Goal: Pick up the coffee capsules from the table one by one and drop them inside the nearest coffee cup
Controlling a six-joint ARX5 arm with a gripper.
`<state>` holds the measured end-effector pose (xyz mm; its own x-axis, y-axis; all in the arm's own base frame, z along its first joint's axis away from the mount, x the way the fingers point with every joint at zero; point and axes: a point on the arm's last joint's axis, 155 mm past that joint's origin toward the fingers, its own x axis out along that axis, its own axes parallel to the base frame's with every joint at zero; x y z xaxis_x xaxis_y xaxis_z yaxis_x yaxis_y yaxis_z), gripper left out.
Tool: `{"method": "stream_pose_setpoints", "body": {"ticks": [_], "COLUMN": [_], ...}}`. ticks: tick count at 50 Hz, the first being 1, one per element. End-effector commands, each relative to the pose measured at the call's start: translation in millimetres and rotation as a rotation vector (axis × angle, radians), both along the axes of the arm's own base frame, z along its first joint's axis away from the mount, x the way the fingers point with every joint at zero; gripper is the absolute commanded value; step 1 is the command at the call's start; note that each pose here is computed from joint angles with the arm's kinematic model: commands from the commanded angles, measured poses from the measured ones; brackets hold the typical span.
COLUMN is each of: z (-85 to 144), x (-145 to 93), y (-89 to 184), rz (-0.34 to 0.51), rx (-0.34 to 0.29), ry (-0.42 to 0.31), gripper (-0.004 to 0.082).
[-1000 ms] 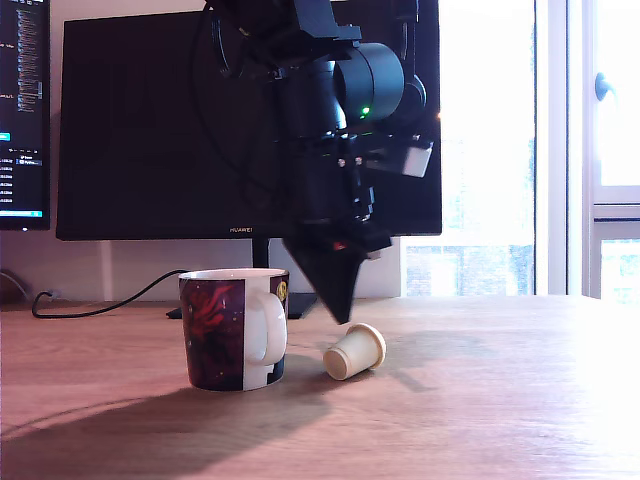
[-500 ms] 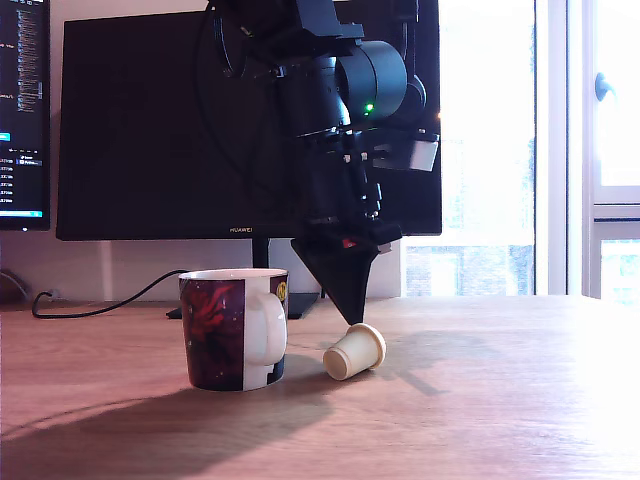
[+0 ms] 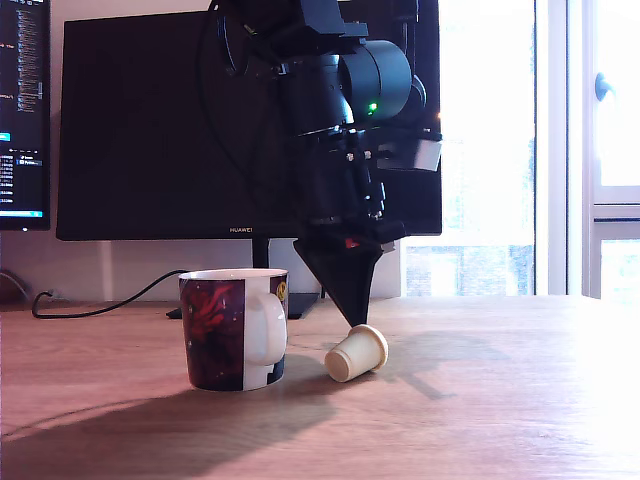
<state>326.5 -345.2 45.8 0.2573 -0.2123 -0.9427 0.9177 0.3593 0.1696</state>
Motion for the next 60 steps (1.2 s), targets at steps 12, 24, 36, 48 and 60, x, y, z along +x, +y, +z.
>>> {"method": "stream_pose_setpoints", "body": {"ticks": [12,24,36,48,60], "z": [-38,-38,-39,-39,-38], "x": [-24,-43,-55,-64,-78], "y": [-5,-16,-18,-25,-35], "rz": [-0.034,-0.066,-0.088,-0.114,-0.151], "rx": [0.071,0.075,0.089,0.088,0.088], "ry": [0.07,0.092,0.108,0.106,0.107], "gripper": [-0.0021,-0.0021,-0.0021,-0.0021,-0.0021]}}
